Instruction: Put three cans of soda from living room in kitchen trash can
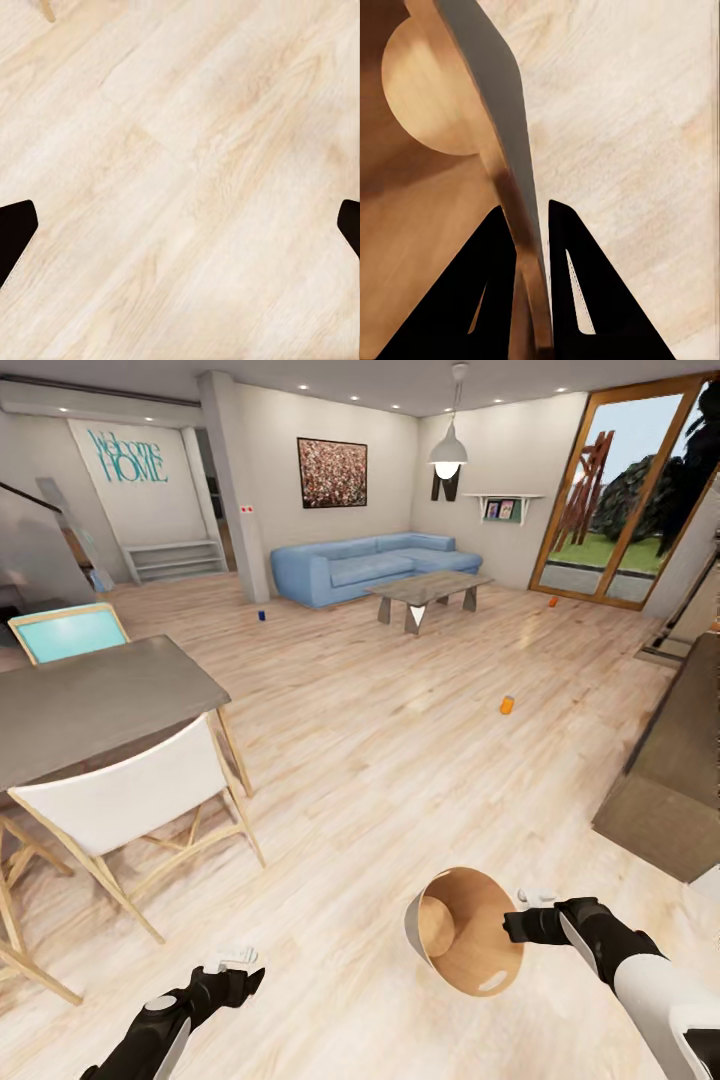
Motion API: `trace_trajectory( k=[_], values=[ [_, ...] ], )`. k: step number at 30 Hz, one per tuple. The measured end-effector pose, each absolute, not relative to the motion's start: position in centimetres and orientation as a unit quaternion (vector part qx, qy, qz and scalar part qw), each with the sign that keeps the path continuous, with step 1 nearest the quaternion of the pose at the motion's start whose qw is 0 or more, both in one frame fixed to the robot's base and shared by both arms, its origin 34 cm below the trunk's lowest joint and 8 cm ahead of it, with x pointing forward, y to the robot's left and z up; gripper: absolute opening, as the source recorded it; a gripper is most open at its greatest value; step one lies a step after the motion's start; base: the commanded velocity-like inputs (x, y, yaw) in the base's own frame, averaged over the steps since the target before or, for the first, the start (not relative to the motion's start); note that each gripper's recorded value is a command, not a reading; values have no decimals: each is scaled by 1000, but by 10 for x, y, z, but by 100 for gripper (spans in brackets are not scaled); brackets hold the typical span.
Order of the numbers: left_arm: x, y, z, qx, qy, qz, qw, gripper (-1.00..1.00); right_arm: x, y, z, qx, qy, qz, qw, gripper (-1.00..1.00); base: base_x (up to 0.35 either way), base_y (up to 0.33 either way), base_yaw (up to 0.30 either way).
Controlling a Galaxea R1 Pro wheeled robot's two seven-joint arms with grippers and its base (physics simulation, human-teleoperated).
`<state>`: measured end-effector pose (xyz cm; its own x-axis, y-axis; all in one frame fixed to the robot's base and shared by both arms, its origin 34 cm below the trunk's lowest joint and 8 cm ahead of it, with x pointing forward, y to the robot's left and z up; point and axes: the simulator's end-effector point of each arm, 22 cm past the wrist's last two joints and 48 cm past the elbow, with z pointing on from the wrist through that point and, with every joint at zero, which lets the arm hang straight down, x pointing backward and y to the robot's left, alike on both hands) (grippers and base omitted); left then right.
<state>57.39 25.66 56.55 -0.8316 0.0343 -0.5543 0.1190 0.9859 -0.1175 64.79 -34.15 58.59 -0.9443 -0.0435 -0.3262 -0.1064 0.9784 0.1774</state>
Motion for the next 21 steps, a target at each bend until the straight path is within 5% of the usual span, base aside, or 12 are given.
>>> trace_trajectory(
  k=[21],
  values=[
    [574,257,565,40,954,-74,287,100,648,-342,586,-40,981,96,163,-100,323,0,-213]
  ],
)
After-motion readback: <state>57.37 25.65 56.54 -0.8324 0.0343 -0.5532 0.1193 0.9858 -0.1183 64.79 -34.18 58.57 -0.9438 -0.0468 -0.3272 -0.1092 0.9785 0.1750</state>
